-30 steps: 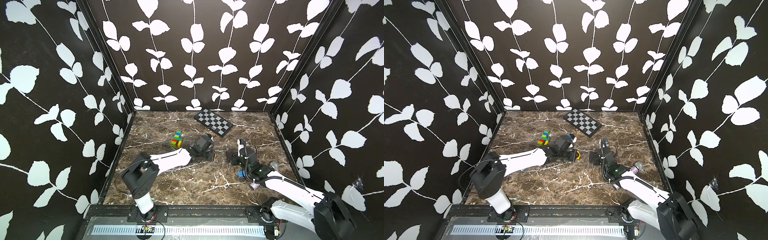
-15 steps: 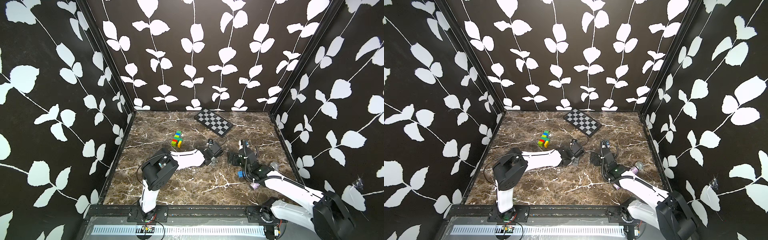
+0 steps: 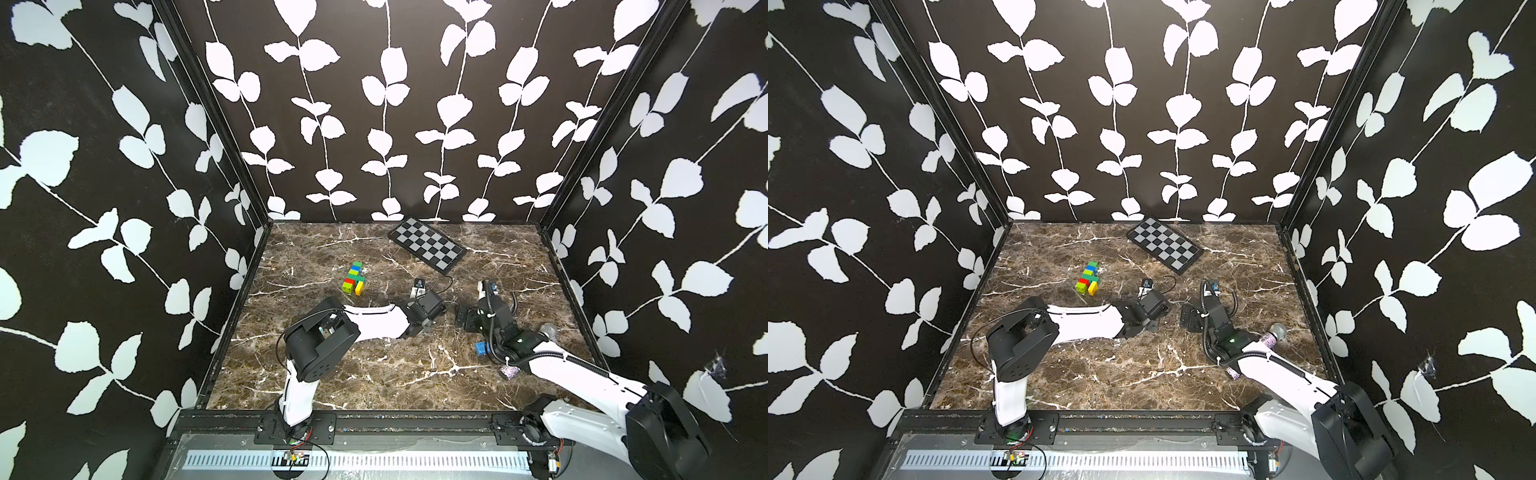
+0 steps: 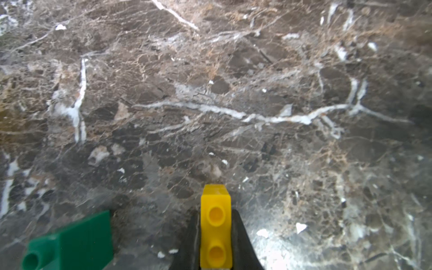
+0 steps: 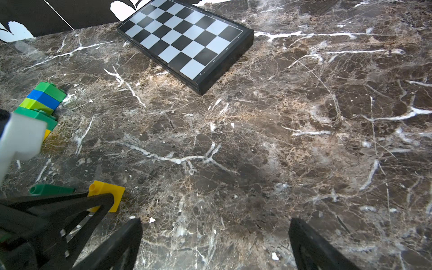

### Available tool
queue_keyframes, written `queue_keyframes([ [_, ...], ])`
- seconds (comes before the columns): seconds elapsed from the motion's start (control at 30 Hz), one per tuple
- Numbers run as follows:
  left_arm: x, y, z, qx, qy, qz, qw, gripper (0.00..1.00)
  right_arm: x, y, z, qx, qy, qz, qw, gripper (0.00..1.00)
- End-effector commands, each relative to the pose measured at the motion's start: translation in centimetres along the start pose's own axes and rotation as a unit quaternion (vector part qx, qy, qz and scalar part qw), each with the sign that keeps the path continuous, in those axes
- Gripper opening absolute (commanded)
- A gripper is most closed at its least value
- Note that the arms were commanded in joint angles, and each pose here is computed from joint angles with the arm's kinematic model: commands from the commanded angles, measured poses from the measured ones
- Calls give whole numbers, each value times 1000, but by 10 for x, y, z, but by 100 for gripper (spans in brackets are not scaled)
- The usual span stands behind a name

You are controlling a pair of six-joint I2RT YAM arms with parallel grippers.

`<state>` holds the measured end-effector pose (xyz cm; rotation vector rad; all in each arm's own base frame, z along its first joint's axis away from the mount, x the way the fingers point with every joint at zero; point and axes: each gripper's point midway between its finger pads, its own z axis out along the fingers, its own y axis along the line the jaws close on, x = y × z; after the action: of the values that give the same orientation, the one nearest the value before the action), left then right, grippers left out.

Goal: Assemble the letter h with lego
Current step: Adjust the lego brick at the center of the board.

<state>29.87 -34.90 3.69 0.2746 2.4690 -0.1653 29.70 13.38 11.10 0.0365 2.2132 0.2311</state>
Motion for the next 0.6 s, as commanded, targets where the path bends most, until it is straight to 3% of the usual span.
queue_keyframes([
  [0.0, 49, 11, 16, -7, 75, 23, 997, 0, 1, -6, 1, 12, -3, 8, 1000, 97],
  [0.13, 44, 15, 11, -19, 70, 15, 997, 0, 2, -6, 1, 12, -2, 8, 1000, 97],
  [0.33, 32, 42, -10, -91, 69, -30, 993, 1, -1, -6, -1, 11, -6, 9, 1000, 97],
  [0.57, 26, 32, -14, -68, 66, -65, 993, 4, -2, -6, -2, 9, -8, 7, 1000, 97],
])
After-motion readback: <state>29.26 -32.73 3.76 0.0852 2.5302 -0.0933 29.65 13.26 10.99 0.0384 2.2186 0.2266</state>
